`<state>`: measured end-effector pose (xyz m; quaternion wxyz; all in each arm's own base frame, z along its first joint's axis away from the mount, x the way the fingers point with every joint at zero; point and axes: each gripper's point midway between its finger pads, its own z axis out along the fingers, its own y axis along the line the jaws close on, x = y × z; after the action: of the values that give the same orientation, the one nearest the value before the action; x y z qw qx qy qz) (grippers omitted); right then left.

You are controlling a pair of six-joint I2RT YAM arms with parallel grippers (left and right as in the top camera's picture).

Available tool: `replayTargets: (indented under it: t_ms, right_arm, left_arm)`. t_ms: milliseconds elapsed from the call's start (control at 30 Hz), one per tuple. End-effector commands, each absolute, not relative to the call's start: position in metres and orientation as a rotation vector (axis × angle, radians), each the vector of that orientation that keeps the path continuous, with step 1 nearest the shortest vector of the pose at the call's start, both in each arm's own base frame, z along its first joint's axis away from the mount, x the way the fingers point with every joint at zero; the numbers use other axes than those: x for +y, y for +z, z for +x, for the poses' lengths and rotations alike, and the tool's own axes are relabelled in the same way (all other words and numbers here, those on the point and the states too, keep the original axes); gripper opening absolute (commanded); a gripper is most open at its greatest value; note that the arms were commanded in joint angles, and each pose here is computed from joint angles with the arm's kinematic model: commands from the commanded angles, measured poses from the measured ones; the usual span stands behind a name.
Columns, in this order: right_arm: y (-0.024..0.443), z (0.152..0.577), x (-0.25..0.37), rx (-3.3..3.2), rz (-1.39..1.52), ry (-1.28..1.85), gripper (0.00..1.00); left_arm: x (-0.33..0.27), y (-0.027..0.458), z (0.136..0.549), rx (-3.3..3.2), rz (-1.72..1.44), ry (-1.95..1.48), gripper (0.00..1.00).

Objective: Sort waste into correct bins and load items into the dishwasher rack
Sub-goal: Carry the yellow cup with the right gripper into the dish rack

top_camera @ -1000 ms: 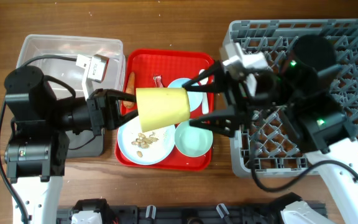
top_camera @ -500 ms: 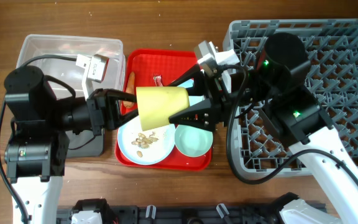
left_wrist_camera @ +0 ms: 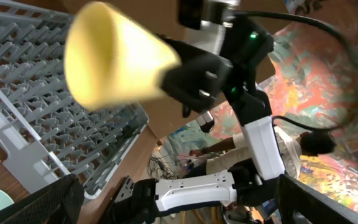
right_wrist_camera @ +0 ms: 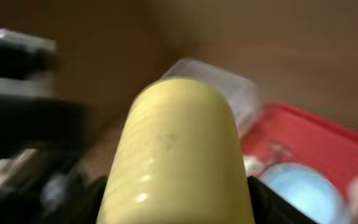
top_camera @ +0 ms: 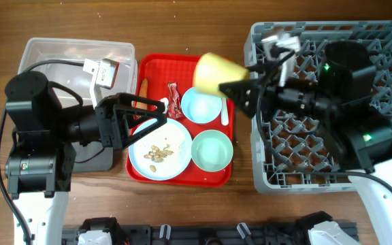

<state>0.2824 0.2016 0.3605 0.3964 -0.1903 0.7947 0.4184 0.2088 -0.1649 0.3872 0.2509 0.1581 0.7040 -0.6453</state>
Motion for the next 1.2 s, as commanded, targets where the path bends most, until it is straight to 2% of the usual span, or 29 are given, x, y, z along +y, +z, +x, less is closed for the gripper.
replayTargets:
  t_ms: [0, 133, 267, 700, 1167]
  right_arm:
    - [0.333, 0.31, 0.123, 2.154, -0.052, 0.569, 0.53]
    - [0.282, 0.29, 0.063, 2.361, 0.295, 0.234, 0.53]
    - [0.247, 0.272, 0.037, 2.507, 0.43, 0.023, 0.53]
    - [0.179, 0.267, 0.053, 2.852, 0.37, -0.046, 0.53]
    - [0.168, 0.259, 0.054, 2.922, 0.365, -0.057, 0.52]
  left_arm:
    - [-0.166, 0.394, 0.202, 1.893, 0.476, -1.763, 1.0]
    - [-0.166, 0.394, 0.202, 1.893, 0.476, -1.763, 1.0]
    - [-0.166, 0.394, 0.202, 1.893, 0.476, -1.762, 1.0]
    - [-0.166, 0.394, 0.202, 1.893, 0.476, -1.762, 1.0]
    - [-0.166, 0.394, 0.202, 1.893, 0.476, -1.763, 1.0]
